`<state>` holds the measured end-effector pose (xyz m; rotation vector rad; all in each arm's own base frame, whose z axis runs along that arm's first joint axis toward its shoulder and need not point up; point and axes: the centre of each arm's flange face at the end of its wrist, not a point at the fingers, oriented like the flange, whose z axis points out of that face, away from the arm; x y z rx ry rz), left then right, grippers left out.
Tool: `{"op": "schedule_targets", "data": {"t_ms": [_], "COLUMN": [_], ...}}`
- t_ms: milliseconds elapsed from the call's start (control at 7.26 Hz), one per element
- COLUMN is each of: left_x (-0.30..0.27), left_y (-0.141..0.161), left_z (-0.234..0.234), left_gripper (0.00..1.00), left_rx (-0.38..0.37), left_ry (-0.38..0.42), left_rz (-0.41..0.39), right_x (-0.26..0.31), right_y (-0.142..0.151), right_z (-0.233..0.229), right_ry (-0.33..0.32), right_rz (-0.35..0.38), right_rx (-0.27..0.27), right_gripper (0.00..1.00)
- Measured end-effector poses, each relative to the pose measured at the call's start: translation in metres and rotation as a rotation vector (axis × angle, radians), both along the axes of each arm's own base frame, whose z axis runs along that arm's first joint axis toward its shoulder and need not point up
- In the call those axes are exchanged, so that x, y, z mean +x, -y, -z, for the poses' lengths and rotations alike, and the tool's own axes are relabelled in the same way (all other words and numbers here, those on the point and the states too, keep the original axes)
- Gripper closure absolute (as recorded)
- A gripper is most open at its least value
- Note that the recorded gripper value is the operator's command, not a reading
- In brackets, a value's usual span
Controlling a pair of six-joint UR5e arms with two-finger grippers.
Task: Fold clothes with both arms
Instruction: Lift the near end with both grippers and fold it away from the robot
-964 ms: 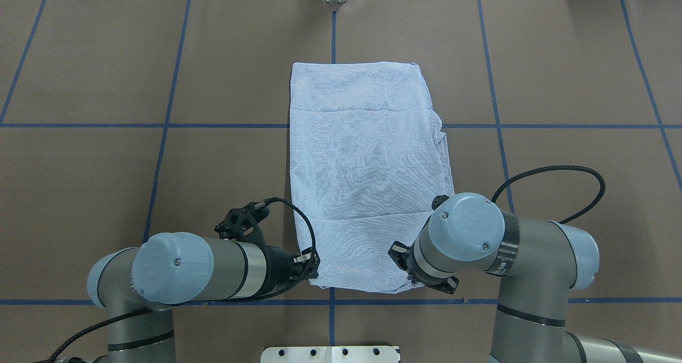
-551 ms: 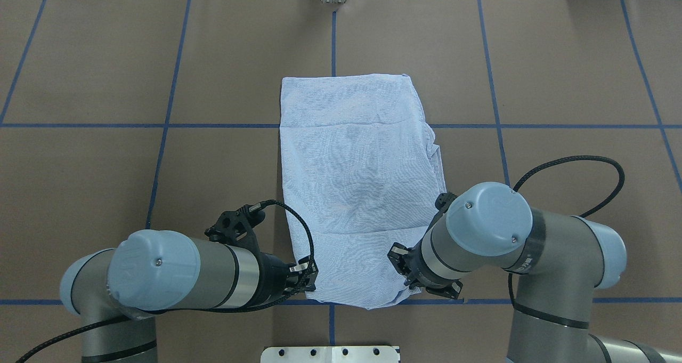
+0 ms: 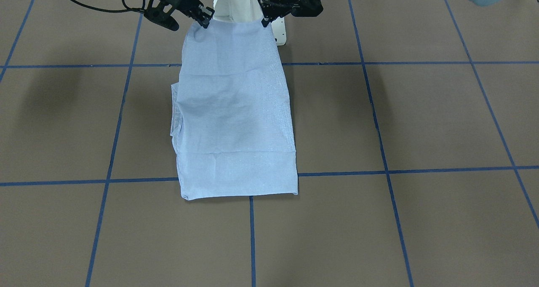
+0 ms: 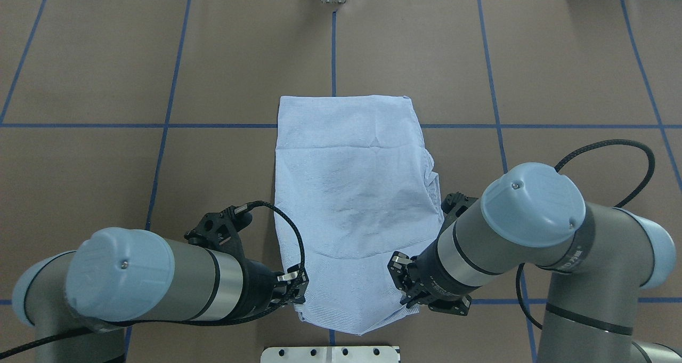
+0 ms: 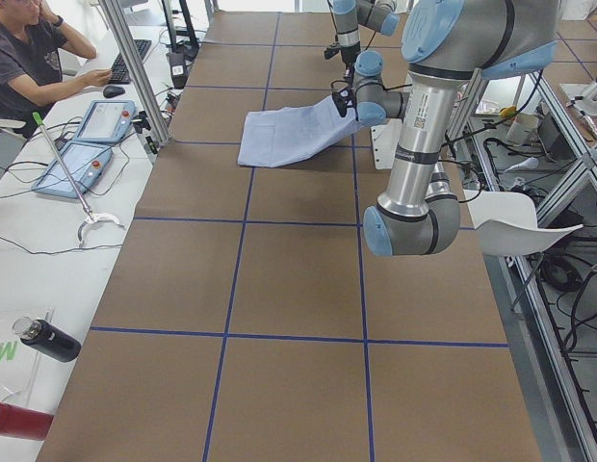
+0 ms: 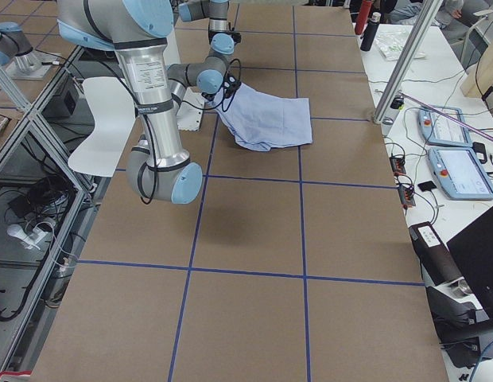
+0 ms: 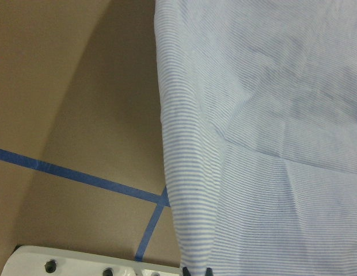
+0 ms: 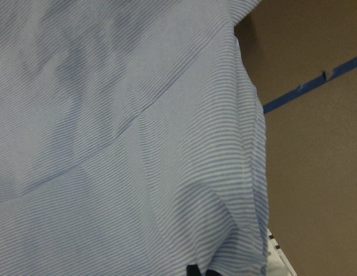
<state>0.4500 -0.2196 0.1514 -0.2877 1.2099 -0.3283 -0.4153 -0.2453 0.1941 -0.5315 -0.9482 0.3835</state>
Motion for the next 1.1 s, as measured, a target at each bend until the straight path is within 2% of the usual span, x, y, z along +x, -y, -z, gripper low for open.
{"op": "schedule_targets", "data": {"t_ms": [276,551,827,1102], "left_x": [-0.025,-0.029,-0.033,-0.026], "left_y": [-0.009,-0.002,0.028,0.072], "left_z": [0.014,0.015,0.013,0.009], "left_gripper": [1.00,1.00,1.00,1.00], "left_rx": [-0.005,0.007,0.058,0.098], "left_ry": [-0.002,0.004,0.013,0.021], "left_rz": [-0.028,-0.020,0.022,0.086], "right_x": [0.020,0.028,0.025,0.010], "right_y": [0.000,0.020,0.054,0.091], "right_z": [0.014,0.012,0.008,0.005], "right_ry": [0.045,0.042,0.023,-0.005], "right_rz": [0.025,-0.005,-0.061,-0.109], "right_rx": [-0.023,-0.037,-0.045,-0.054], "right_gripper": [1.00,1.00,1.00,1.00]}}
